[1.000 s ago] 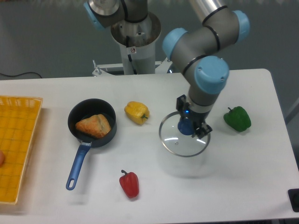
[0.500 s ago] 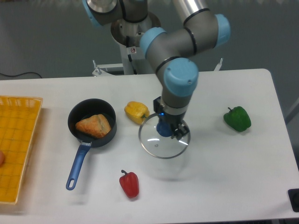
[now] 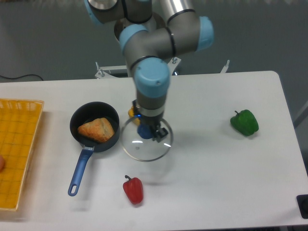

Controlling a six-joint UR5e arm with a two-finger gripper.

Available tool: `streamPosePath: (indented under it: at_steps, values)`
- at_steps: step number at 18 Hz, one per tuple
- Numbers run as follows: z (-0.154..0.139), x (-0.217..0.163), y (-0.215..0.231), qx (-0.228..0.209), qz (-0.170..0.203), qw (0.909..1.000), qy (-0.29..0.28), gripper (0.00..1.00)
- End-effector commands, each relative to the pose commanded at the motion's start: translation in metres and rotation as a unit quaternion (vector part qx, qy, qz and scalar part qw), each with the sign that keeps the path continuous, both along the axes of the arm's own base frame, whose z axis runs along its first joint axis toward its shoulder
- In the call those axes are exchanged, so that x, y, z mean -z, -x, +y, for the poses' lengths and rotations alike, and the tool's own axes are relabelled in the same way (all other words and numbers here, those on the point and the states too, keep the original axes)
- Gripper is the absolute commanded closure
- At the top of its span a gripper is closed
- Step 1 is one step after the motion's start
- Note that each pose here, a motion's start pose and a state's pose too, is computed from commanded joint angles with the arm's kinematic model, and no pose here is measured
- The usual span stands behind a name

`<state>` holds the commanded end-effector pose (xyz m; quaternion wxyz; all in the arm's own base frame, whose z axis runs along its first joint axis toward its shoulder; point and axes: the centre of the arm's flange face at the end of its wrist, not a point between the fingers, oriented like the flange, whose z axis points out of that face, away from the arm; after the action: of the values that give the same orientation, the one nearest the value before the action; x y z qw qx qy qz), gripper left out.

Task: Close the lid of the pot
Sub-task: 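Carry the held glass lid over to the blue saucepan, then lower the glass lid onto the saucepan rim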

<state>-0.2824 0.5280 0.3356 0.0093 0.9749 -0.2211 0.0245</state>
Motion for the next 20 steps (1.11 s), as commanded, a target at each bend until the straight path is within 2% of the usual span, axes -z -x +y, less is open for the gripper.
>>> streamPosePath:
  at_steps: [3,9,14,20]
  values:
    - [0.013,-0.003,-0.032,-0.001,0.003,1.0000,-0.002,0.42]
    - [0.011,0.001,-0.094,0.030,0.001,0.9995,0.007,0.42]
    - [0.015,0.010,-0.123,0.036,0.019,0.9988,0.029,0.42]
    - [0.013,0.018,-0.136,0.042,0.019,0.9982,0.038,0.42]
